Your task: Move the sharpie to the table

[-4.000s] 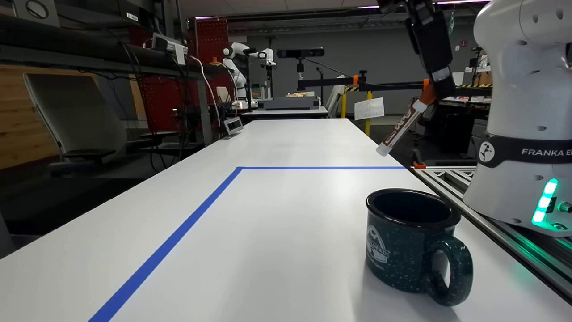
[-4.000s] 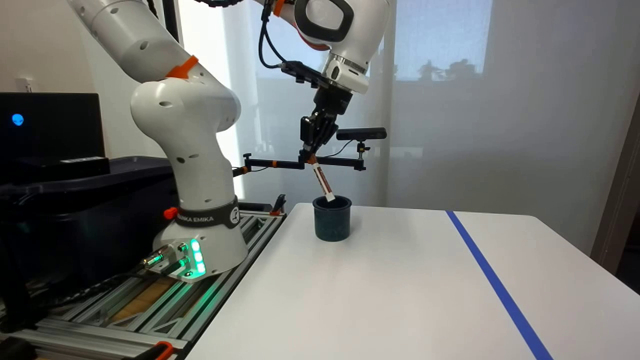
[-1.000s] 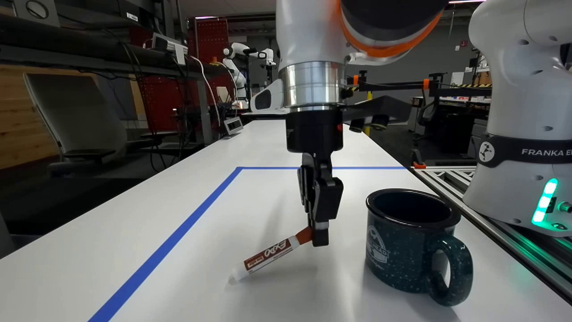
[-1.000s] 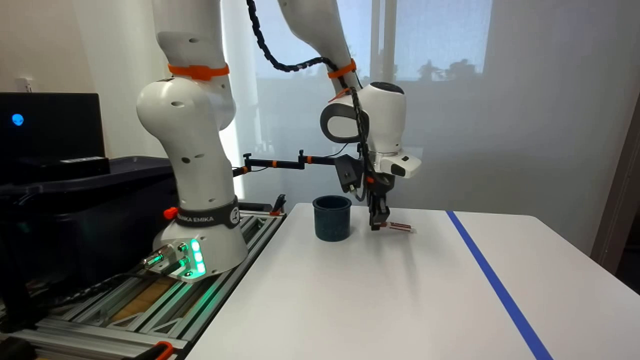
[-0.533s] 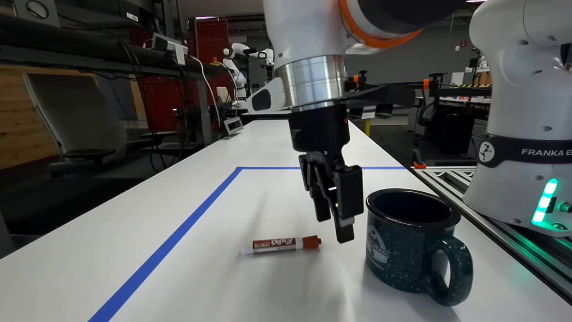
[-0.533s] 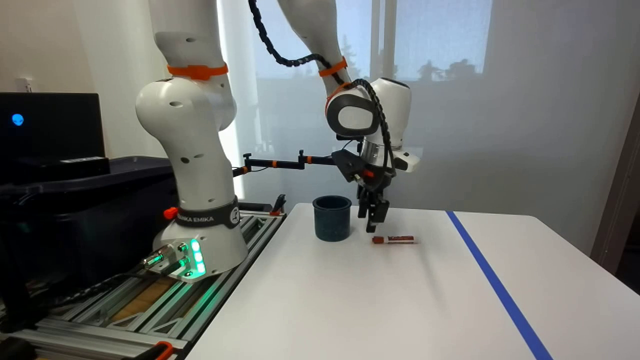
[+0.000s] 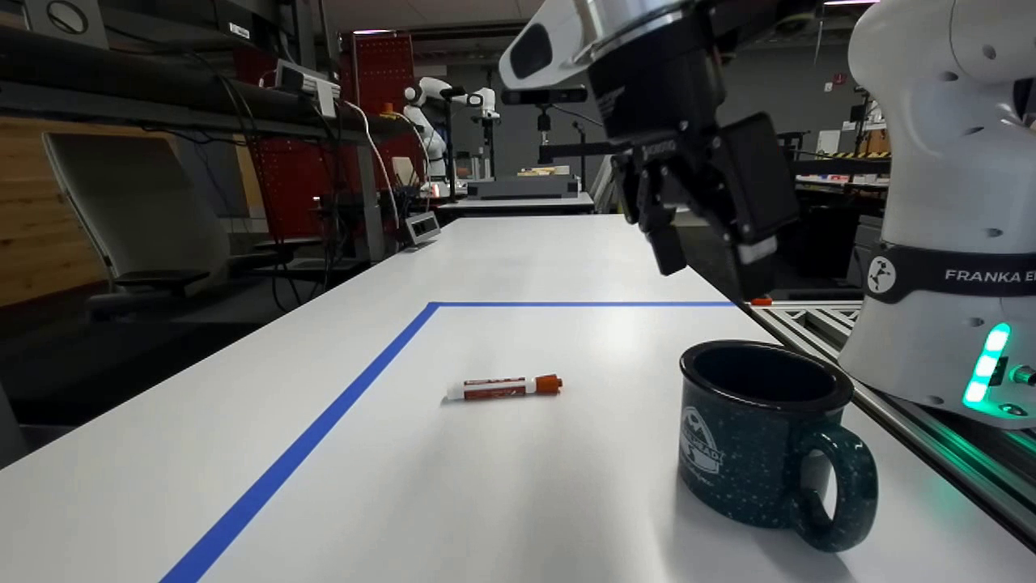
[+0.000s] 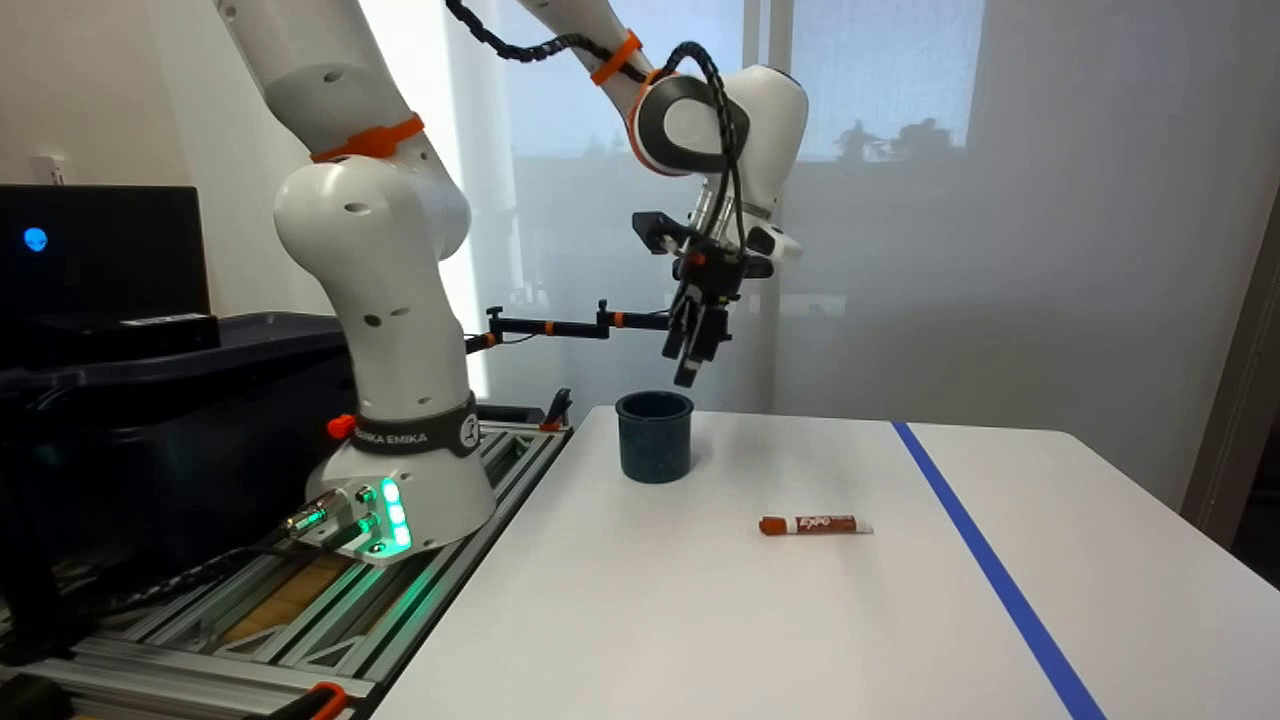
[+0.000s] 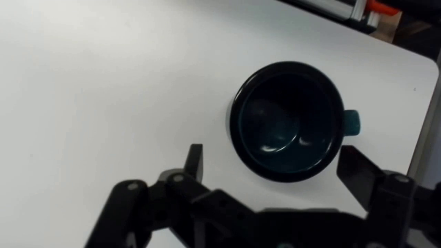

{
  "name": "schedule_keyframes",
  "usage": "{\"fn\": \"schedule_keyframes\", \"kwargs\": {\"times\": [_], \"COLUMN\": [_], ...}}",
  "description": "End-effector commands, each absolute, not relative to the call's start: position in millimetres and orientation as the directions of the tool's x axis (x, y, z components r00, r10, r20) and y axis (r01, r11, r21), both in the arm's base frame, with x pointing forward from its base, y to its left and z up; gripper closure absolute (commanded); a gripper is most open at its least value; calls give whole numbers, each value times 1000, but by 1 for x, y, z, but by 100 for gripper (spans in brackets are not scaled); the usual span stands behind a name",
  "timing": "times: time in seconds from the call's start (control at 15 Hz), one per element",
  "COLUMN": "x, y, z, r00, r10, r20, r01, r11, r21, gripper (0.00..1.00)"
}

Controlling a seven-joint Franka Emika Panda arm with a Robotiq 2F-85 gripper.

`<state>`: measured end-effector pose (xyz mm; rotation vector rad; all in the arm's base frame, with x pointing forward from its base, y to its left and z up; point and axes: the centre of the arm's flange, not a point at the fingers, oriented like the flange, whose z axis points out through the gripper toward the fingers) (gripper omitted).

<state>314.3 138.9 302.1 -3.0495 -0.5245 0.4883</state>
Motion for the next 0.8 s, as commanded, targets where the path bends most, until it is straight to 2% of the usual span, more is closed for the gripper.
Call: {"fn": "schedule_keyframes", "kwargs": {"times": [0.0, 0.53, 0.6, 0.73], "x": [277, 257, 263, 261], "y": [135, 135, 132, 132], "z": [346, 369, 357, 359], "r00": [909, 837, 864, 849], "r10": [242, -154, -72, -119], "r20": [-340, -525, -498, -516], "r01": [243, -135, -52, -96], "r11": [-969, -988, -997, -993], "r21": [-40, 74, 55, 70], "gripper": [0, 0, 0, 0]}}
